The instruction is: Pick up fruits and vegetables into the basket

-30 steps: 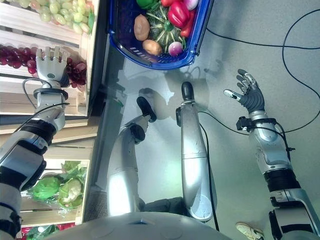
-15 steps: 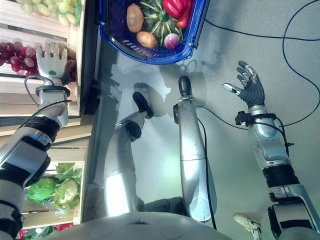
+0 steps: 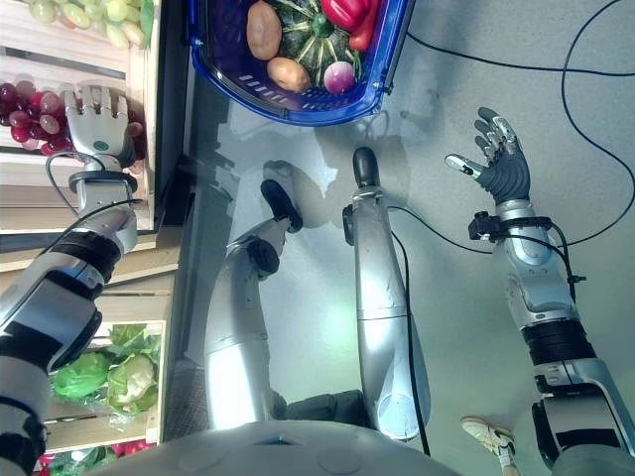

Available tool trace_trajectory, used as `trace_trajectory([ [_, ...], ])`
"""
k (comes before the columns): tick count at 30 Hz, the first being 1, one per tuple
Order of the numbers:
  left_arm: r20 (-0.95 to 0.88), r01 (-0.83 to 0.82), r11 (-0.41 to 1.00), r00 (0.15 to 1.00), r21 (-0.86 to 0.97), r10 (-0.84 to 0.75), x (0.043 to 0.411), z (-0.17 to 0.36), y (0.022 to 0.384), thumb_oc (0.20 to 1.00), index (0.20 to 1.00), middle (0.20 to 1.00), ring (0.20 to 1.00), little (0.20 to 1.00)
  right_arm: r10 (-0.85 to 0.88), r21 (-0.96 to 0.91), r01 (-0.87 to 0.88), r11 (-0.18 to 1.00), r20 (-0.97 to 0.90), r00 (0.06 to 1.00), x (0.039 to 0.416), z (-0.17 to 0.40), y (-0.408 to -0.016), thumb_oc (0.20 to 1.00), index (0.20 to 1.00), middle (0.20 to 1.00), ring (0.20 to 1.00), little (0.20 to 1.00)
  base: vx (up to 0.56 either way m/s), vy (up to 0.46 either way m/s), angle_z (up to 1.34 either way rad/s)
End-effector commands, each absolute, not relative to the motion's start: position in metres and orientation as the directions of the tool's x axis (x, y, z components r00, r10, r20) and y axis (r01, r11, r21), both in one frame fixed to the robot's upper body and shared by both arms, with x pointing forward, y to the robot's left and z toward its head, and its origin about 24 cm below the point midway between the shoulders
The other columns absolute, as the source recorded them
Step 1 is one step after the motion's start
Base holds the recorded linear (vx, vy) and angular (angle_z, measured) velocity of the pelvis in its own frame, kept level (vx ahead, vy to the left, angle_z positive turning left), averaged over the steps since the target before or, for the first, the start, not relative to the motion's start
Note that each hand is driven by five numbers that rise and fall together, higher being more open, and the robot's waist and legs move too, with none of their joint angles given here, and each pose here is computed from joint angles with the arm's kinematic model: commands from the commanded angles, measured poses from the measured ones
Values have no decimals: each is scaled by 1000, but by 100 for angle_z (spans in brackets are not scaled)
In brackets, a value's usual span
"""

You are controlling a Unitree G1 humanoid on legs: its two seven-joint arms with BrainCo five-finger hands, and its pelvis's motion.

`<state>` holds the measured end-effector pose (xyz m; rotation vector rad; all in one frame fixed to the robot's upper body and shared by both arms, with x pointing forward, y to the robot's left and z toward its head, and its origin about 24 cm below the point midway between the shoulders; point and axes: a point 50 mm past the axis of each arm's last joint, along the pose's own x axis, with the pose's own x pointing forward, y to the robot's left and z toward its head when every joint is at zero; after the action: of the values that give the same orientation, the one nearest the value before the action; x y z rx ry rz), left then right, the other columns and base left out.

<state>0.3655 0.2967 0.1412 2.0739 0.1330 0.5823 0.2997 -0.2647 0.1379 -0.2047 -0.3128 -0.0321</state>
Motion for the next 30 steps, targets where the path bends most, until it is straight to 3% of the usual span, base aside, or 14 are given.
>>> trace_trajectory([
  [1,340,-23,-540,799,841,496,342,130,340,200,200,200,200,200,69,-173,2,985,402,913,293,151,-253,1000,1000,1000,1000,1000,0,0,0],
  [14,420,-209,-428,763,879,491,335,136,351,200,200,200,200,200,176,-237,-85,968,397,901,287,147,-239,1000,1000,1000,1000,1000,1,1,1],
  [19,499,-354,-370,742,859,449,334,148,352,200,200,200,200,200,232,-301,-121,946,367,901,284,145,-236,1000,1000,1000,1000,1000,2,-4,2],
  [22,489,-485,-157,698,860,523,332,153,357,200,200,200,200,200,264,-367,-134,921,331,906,282,140,-235,1000,1000,1000,1000,1000,7,-26,7],
  [30,530,-684,173,678,708,509,331,175,350,200,200,200,200,200,223,-587,-8,810,295,929,284,144,-238,1000,1000,1000,1000,1000,-15,-38,6],
])
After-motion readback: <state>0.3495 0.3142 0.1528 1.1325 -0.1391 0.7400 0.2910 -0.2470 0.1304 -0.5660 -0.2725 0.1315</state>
